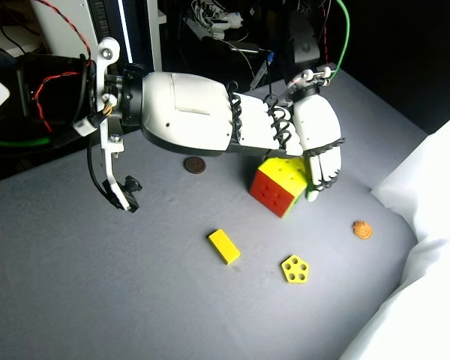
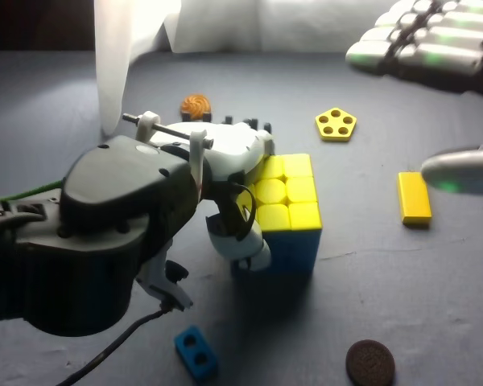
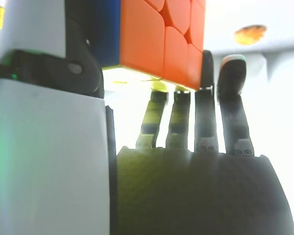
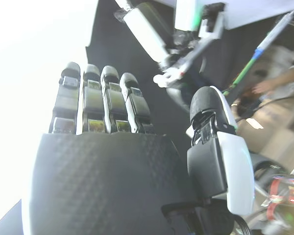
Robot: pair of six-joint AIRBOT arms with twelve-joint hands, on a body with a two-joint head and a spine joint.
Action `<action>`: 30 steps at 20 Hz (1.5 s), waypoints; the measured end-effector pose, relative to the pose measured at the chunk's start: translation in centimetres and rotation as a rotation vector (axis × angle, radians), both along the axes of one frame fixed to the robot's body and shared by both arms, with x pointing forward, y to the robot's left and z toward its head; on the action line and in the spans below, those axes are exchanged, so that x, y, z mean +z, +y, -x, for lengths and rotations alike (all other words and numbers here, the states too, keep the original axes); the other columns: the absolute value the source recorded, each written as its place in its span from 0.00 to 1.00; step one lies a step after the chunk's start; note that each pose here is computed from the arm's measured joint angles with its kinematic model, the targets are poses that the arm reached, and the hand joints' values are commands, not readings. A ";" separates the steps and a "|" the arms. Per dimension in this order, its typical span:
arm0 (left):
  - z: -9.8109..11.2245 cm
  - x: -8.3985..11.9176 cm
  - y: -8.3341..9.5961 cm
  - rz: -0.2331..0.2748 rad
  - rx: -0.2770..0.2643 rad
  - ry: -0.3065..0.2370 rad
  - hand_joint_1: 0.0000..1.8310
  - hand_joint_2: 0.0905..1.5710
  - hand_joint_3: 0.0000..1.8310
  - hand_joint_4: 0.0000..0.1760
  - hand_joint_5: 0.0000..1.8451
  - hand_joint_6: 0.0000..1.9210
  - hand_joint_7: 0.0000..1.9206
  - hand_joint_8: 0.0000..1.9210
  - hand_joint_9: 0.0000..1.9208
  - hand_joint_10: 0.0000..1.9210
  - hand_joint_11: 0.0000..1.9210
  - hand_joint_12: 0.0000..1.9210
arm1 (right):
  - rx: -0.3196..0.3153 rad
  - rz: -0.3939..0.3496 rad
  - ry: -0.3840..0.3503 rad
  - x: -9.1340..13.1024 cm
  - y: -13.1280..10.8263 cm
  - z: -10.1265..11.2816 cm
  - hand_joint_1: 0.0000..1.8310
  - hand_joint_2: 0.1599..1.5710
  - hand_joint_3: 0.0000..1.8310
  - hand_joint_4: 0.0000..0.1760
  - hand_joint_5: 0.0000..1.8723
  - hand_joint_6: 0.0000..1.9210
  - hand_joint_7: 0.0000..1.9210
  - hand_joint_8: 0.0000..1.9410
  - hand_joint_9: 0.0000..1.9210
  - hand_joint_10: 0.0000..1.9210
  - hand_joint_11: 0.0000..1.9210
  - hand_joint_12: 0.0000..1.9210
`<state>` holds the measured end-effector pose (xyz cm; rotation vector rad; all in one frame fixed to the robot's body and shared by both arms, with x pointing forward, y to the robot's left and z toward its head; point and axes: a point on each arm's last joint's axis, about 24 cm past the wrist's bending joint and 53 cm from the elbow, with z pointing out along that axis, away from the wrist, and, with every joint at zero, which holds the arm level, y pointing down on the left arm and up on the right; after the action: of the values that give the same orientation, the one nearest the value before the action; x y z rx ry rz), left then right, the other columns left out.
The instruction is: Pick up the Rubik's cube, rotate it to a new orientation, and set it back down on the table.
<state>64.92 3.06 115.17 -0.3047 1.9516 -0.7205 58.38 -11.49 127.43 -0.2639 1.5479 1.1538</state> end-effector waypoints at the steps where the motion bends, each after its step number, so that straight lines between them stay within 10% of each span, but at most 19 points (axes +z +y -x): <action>1: 0.1 0.2 0.0 0.004 -0.002 0.006 0.58 0.81 0.00 0.00 0.35 0.78 0.12 1.00 0.13 1.00 0.12 1.00 | -0.006 0.000 0.000 0.0 -0.2 -0.1 0.04 0.80 0.00 0.00 0.00 0.00 0.02 0.00 0.00 0.00 0.00 0.00; 7: 0.3 3.5 0.4 0.002 -0.004 -0.014 0.59 0.80 0.00 0.00 0.36 0.77 0.11 1.00 0.14 1.00 0.12 1.00 | 0.006 -0.016 -0.030 0.8 -0.6 0.4 0.02 0.80 0.00 0.00 0.04 0.01 0.08 0.02 0.05 0.02 0.01 0.00; 9: 0.3 4.6 0.4 0.014 -0.006 -0.015 0.59 0.80 0.00 0.00 0.36 0.77 0.12 1.00 0.13 1.00 0.12 1.00 | 0.008 -0.020 -0.036 1.0 -0.6 0.5 0.02 0.79 0.00 0.00 0.06 0.01 0.12 0.00 0.10 0.08 0.00 0.22; 10: 0.3 5.2 0.2 0.017 -0.011 -0.019 0.59 0.80 0.00 0.00 0.36 0.78 0.10 1.00 0.12 1.00 0.11 1.00 | 0.011 -0.012 -0.038 0.9 -0.6 0.6 0.04 0.77 0.00 0.00 0.07 0.01 0.19 0.03 0.17 0.25 0.00 0.69; 12: 0.3 5.9 0.0 0.027 -0.013 -0.025 0.59 0.80 0.00 0.00 0.37 0.77 0.10 1.00 0.11 1.00 0.10 1.00 | 0.018 -0.007 -0.042 0.9 -0.4 0.8 0.05 0.77 0.00 0.00 0.07 0.00 0.23 0.36 0.13 0.80 0.00 0.98; 15: 0.8 6.1 -0.4 0.040 -0.018 -0.015 0.59 0.85 0.01 0.00 0.34 0.79 0.21 0.98 0.13 1.00 0.10 1.00 | 0.027 -0.002 -0.037 0.7 0.0 1.1 0.05 0.78 0.00 0.00 0.06 0.01 0.19 0.71 0.20 1.00 0.19 1.00; 24: 0.7 6.4 -0.1 0.045 -0.009 -0.018 0.59 0.86 0.00 0.00 0.33 0.78 0.25 0.97 0.14 1.00 0.12 1.00 | 0.050 0.091 -0.002 -1.8 1.4 2.1 0.05 0.79 0.00 0.00 0.09 0.01 0.16 0.71 0.15 1.00 0.17 1.00; 29: 0.7 6.4 -0.1 0.046 -0.011 -0.018 0.58 0.81 0.00 0.00 0.35 0.79 0.09 1.00 0.11 1.00 0.11 1.00 | 0.053 0.128 0.024 -3.2 1.9 2.1 0.03 0.80 0.00 0.00 0.06 0.00 0.10 0.74 0.12 1.00 0.16 1.00; 30: 0.7 6.4 -0.1 0.047 -0.011 -0.018 0.59 0.85 0.01 0.00 0.34 0.78 0.20 0.99 0.12 1.00 0.11 1.00 | 0.053 0.137 0.034 -3.6 2.1 2.1 0.03 0.80 0.00 0.00 0.06 0.00 0.10 0.74 0.11 1.00 0.15 1.00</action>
<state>64.25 2.93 121.61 -0.3150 1.9228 -0.7743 56.31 -9.38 123.84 -0.3810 1.6612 1.0996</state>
